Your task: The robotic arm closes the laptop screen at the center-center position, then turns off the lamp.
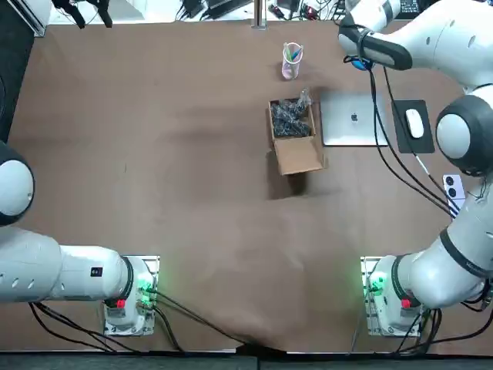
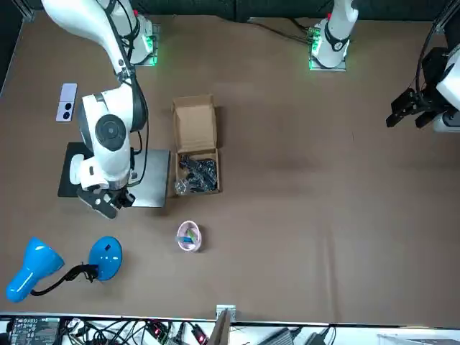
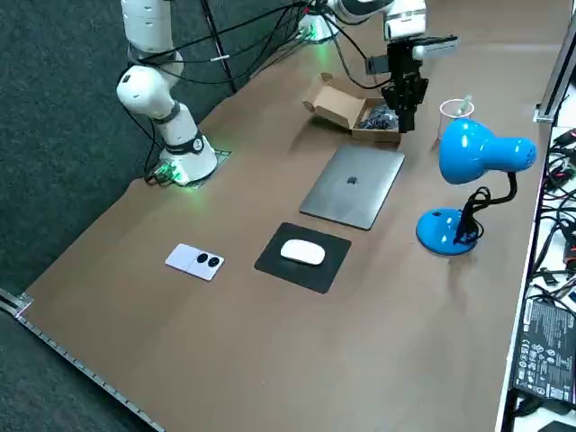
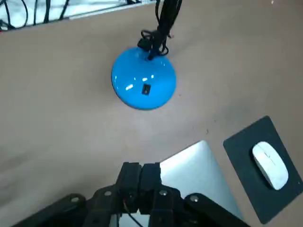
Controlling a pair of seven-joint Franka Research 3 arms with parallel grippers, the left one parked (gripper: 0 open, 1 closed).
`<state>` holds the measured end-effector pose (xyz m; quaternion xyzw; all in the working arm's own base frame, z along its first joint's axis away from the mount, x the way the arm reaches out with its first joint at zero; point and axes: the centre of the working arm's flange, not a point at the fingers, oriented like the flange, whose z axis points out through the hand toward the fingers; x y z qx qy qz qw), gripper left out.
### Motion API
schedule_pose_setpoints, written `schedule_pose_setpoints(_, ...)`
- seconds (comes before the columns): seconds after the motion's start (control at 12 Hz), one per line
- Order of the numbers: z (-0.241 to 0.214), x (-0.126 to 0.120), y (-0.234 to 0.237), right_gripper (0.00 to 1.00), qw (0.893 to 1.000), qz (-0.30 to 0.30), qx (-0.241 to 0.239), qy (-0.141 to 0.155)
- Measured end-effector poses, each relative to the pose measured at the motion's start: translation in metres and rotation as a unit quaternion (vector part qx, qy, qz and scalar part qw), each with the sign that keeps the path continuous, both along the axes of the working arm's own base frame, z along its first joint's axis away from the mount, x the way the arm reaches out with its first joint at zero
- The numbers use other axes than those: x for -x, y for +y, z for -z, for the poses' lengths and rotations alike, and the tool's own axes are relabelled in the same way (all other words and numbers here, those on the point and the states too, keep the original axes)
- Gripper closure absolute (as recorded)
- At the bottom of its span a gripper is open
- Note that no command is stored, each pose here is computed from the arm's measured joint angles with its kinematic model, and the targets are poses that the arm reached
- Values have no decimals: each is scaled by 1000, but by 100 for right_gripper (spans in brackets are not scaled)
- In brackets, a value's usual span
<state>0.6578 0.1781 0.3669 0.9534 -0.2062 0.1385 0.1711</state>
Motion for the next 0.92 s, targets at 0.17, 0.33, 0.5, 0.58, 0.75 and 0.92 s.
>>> schedule_pose_setpoints(0.17, 1, -5, 5, 98, 1000, 12, 14, -20)
schedule_pose_setpoints(0.33, 5, -7, 9, 98, 998, 20, 39, -46)
schedule_pose_setpoints(0.5, 11, -9, 14, 98, 997, 17, 51, -61)
schedule_pose_setpoints(0.58, 13, -10, 16, 98, 996, 11, 51, -69)
schedule_pose_setpoints(0.75, 18, -13, 18, 98, 995, 2, 53, -79)
schedule_pose_setpoints(0.92, 25, -15, 18, 98, 994, 2, 64, -92)
